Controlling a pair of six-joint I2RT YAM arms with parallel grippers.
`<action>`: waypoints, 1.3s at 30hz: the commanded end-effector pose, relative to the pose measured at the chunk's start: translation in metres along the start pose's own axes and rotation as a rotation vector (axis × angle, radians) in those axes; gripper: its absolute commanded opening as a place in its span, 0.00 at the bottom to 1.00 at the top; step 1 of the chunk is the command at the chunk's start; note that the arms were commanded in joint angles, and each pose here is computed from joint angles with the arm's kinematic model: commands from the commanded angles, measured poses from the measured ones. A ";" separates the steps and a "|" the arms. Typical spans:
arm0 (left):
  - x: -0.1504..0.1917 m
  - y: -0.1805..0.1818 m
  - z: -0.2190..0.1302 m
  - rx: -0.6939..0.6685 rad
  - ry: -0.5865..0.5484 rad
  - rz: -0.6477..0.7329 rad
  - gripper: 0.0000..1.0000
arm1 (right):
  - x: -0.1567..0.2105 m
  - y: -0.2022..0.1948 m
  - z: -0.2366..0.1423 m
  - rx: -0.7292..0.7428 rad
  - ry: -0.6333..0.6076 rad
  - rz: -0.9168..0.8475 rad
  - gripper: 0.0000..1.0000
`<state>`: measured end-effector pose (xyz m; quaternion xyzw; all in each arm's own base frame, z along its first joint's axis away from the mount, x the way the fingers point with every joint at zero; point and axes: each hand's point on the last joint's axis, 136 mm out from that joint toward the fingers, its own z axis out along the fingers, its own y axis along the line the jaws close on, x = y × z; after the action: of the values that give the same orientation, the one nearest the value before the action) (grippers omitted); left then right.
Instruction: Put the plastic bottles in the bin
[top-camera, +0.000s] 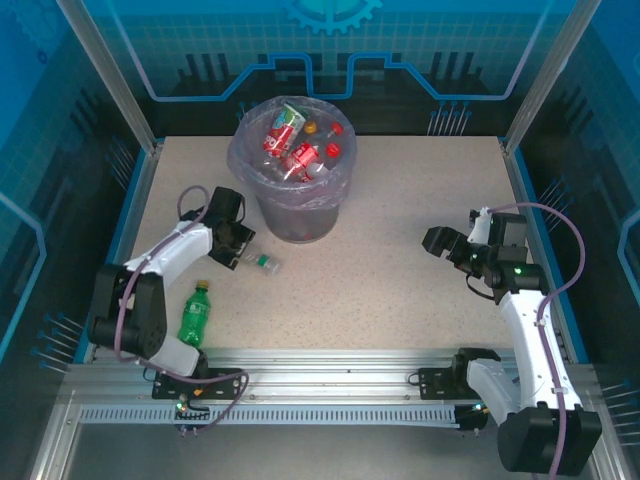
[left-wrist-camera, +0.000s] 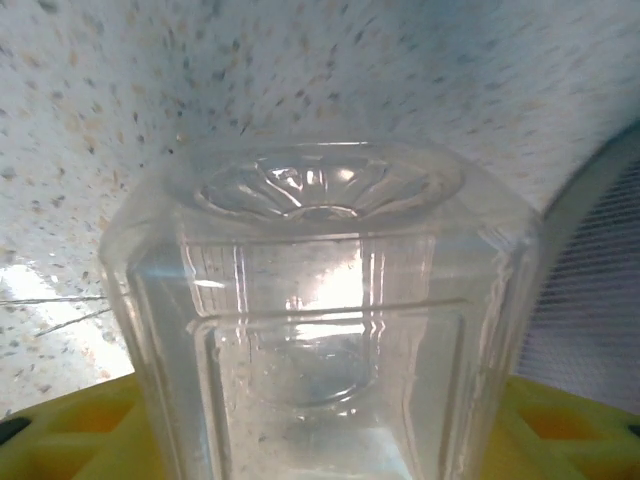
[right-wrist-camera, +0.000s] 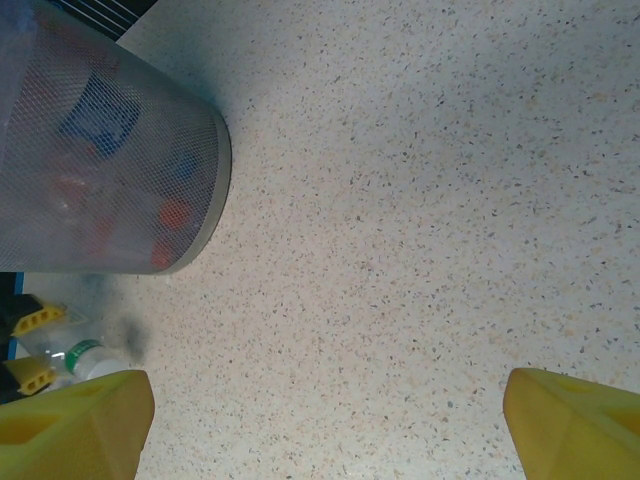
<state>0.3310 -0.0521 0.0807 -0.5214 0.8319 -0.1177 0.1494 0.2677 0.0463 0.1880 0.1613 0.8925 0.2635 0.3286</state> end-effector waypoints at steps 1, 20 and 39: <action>-0.025 -0.017 -0.051 0.053 -0.133 0.081 0.60 | -0.005 -0.001 -0.003 0.003 -0.009 -0.001 0.91; -0.067 -0.204 -0.327 0.519 -0.666 0.942 0.35 | -0.009 0.007 -0.005 -0.026 -0.017 0.021 0.91; -0.019 -0.265 -0.208 0.466 -0.298 1.377 0.16 | -0.011 0.013 -0.008 -0.045 -0.019 0.010 0.91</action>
<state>0.4905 -0.1321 0.3866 0.1269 0.8848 -0.0895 0.4394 0.2706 0.0499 0.1945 0.1632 0.8882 0.2784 0.3271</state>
